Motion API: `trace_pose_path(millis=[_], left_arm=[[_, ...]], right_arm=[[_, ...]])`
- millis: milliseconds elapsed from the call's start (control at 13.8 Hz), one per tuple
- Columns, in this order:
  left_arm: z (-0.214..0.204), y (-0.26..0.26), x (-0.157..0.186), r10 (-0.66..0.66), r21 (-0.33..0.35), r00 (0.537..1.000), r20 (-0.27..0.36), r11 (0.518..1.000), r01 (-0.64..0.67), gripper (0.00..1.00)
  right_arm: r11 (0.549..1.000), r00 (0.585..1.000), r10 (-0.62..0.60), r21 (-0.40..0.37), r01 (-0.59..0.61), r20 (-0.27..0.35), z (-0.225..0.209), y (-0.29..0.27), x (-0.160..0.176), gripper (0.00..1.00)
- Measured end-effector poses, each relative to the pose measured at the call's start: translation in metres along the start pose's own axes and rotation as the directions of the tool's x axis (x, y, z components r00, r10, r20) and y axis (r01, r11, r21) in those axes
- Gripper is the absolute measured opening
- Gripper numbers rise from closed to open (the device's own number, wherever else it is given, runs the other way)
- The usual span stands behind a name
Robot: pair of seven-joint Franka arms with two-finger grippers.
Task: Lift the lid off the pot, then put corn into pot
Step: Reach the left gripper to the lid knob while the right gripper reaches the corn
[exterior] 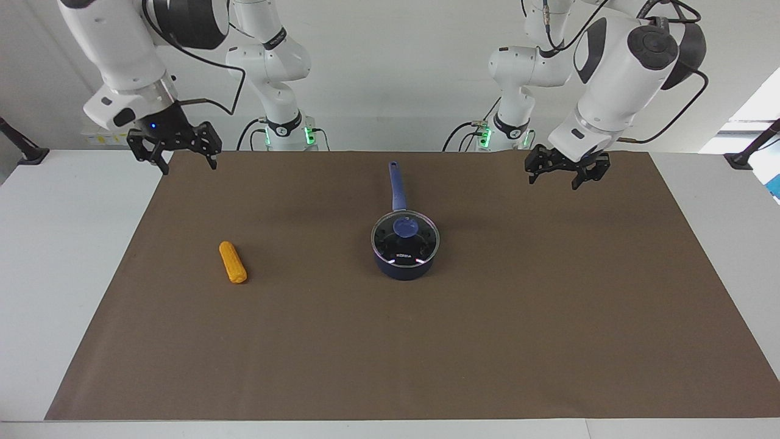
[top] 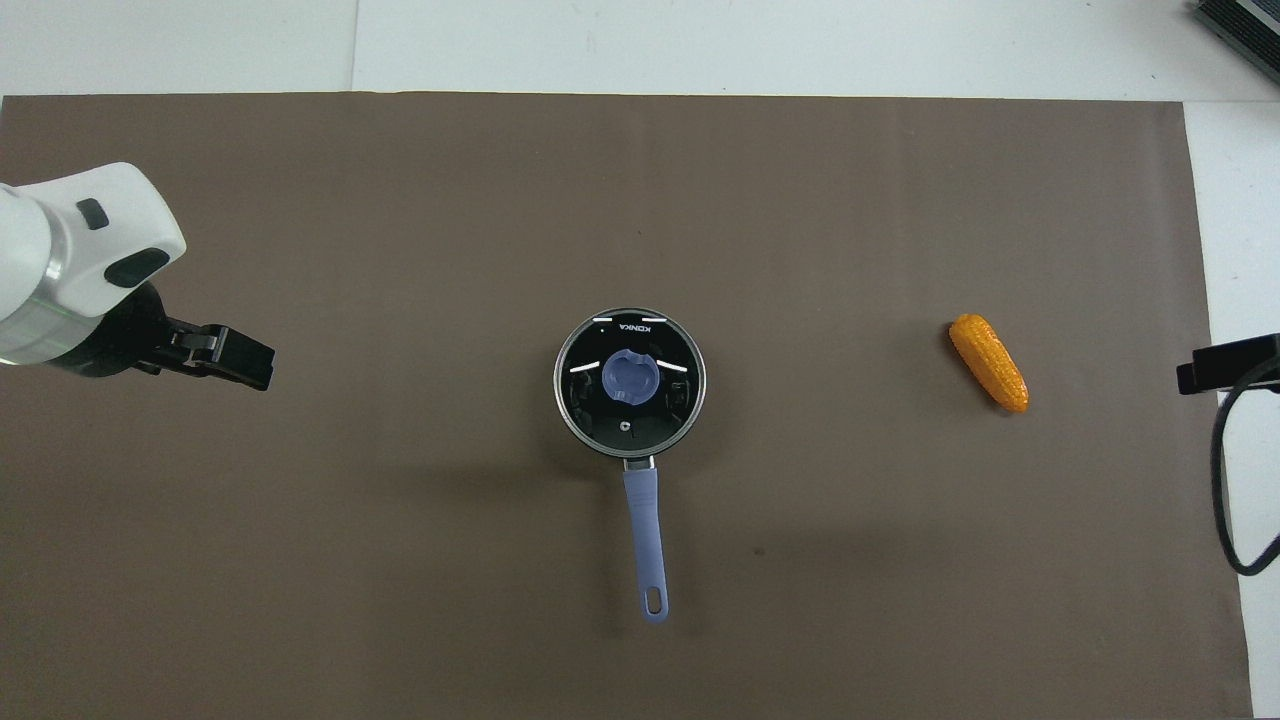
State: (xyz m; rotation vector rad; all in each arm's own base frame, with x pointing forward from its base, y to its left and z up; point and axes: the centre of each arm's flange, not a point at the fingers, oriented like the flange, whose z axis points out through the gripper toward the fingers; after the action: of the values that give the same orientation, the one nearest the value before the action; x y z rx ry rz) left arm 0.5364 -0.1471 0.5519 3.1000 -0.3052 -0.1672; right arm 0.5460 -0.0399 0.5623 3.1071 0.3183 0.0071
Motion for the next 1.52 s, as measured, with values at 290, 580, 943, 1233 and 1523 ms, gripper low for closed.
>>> trace_pose_path(millis=[290, 580, 943, 1233, 1523], left_arm=[[0.033, 0.069, 0.006, -0.131, 0.001, 0.991, -0.036, 0.991, 0.131, 1.0], [0.052, 0.121, 0.012, -0.278, -0.027, 0.958, -0.066, 0.96, 0.277, 1.0], [0.102, 0.206, 0.021, -0.394, -0.044, 0.916, -0.076, 0.919, 0.391, 1.0], [0.116, 0.249, 0.037, -0.411, -0.047, 0.908, -0.079, 0.912, 0.409, 1.0], [0.129, 0.272, 0.037, -0.419, -0.036, 0.905, -0.076, 0.908, 0.417, 1.0]], right_arm=[[0.992, 0.991, -0.123, 0.004, 0.123, 0.047, 0.11, 0.003, 0.032, 1.0], [0.963, 0.962, -0.271, 0.001, 0.271, 0.044, 0.182, 0.006, 0.039, 1.0], [0.91, 0.91, -0.413, -0.016, 0.413, 0.033, 0.243, 0.009, 0.054, 1.0], [0.907, 0.907, -0.42, -0.014, 0.42, 0.038, 0.255, 0.009, 0.056, 1.0], [0.907, 0.907, -0.42, -0.012, 0.42, 0.041, 0.257, 0.009, 0.055, 0.88]])
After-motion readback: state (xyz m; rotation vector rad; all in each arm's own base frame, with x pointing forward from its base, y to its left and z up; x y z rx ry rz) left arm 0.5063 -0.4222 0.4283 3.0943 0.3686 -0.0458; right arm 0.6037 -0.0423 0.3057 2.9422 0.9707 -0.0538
